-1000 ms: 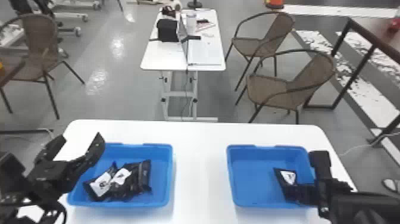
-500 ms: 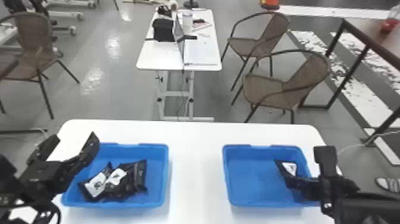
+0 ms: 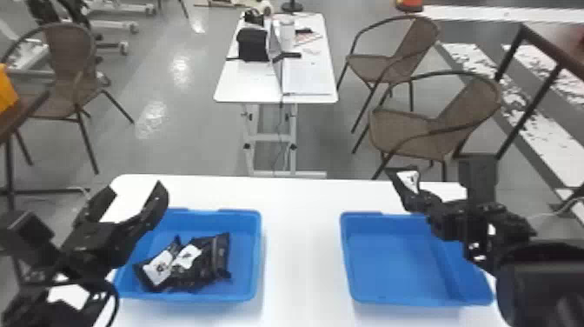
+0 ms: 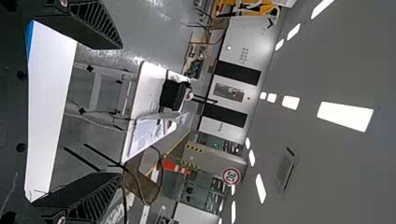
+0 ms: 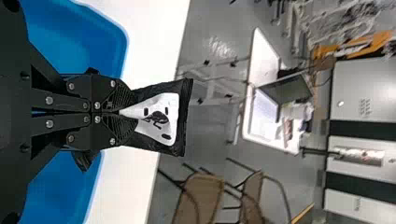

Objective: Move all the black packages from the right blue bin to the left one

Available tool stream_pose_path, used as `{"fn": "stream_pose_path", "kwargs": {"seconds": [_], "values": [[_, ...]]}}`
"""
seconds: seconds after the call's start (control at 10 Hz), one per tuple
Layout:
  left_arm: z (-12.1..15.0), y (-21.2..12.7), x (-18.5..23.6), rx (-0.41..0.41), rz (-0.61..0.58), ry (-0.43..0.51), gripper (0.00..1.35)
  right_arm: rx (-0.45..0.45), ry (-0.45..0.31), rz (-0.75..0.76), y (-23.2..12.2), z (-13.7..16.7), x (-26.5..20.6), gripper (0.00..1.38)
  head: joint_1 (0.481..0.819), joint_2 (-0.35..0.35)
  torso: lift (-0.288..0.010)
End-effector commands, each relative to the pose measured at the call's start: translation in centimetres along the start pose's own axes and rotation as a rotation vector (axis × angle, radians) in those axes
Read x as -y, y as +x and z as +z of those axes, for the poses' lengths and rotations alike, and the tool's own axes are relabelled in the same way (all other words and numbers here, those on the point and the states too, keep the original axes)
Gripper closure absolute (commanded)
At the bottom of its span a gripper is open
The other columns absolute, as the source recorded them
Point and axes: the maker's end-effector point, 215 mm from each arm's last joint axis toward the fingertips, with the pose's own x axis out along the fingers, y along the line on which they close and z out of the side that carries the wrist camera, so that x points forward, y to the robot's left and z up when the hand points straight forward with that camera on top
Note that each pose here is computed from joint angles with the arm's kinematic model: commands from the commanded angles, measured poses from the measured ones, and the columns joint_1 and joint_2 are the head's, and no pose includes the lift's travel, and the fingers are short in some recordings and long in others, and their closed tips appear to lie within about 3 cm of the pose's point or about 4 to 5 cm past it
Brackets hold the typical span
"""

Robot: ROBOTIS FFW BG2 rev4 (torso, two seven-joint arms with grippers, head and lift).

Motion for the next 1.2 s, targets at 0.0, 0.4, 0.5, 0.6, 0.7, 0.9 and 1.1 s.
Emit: {"fn": "stream_pose_path", "kwargs": {"seconds": [0.0,0.4,0.5,0.6,0.7,0.9,1.1], "values": [[-0.4,1.1,1.9,-0.015,-0.037,-0.071,0.05,0.09,-0.046,0.09,0.8,5.0,-4.1,1.15,0.695,0.007,0.0],[0.2,3.9,6.5,-0.029,-0.131,-0.144,0.05,0.221,-0.102,0.354,2.5,11.7,-16.4,1.15,0.695,0.089,0.0],[0.5,4.5,7.7,-0.03,-0.153,-0.152,0.05,0.228,-0.101,0.409,3.0,12.1,-19.1,1.15,0.695,0.111,0.0],[0.7,5.1,8.9,-0.032,-0.176,-0.159,0.05,0.234,-0.102,0.459,3.2,12.4,-21.6,1.15,0.692,0.13,0.0],[0.8,5.7,9.7,-0.042,-0.196,-0.165,0.05,0.234,-0.103,0.508,3.4,12.5,-24.0,1.15,0.689,0.137,0.0],[0.7,6.4,10.9,-0.056,-0.227,-0.18,0.05,0.243,-0.116,0.585,3.3,13.3,-27.6,1.15,0.679,0.167,0.0],[0.4,6.8,11.5,-0.069,-0.241,-0.184,0.05,0.247,-0.113,0.641,3.0,13.7,-30.4,1.15,0.674,0.187,0.0]]}}
